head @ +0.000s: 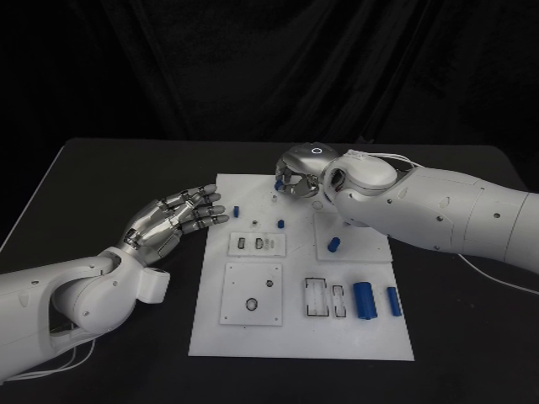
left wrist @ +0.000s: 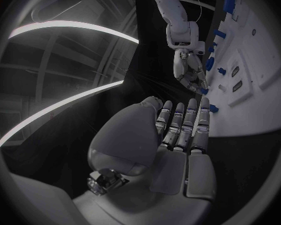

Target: Assemble the parts on the task board

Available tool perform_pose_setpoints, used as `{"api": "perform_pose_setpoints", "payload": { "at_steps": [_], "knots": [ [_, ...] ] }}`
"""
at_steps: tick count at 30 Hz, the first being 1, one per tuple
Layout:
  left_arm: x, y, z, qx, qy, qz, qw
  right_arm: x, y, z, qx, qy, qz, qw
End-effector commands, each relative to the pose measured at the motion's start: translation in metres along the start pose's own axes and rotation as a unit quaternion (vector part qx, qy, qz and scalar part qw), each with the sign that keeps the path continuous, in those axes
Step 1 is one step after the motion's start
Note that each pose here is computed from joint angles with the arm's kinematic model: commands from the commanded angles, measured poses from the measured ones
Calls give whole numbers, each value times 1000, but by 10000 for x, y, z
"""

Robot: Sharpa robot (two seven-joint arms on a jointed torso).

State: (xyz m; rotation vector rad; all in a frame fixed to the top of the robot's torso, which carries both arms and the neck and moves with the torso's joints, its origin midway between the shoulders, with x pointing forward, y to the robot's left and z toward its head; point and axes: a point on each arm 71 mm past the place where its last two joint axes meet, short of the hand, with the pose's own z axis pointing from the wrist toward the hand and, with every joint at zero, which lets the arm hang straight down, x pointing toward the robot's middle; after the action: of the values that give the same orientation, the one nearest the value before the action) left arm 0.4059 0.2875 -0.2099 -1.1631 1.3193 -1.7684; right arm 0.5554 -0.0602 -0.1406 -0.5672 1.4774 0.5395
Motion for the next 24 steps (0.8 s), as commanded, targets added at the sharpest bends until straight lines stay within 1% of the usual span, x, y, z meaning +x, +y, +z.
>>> {"api": "perform_pose_setpoints", "payload": {
  "at_steps": [1,4,9,12,18,20,23,24],
  "knots": [
    [8,-138,-4,93,3,-8,996,52,-14,-15,8,17,-2,1000],
    [2,-135,-4,92,1,-9,996,55,-26,-17,10,18,-2,1000],
    [-3,-131,-3,91,-1,-11,996,74,-51,-17,17,30,-3,999],
    [0,-130,-3,91,-1,-13,996,71,-73,-25,17,27,-4,999],
    [-10,-137,-19,91,-2,-13,996,13,-153,-92,11,-6,-3,1000],
    [-19,-144,-33,92,-4,-13,996,-48,-206,-151,8,-22,-3,1000],
    [-27,-152,-47,92,-5,-12,996,-132,-272,-236,8,-35,-4,999],
    [-32,-155,-55,92,-6,-12,996,-177,-308,-293,9,-40,-4,999]
  ]
}}
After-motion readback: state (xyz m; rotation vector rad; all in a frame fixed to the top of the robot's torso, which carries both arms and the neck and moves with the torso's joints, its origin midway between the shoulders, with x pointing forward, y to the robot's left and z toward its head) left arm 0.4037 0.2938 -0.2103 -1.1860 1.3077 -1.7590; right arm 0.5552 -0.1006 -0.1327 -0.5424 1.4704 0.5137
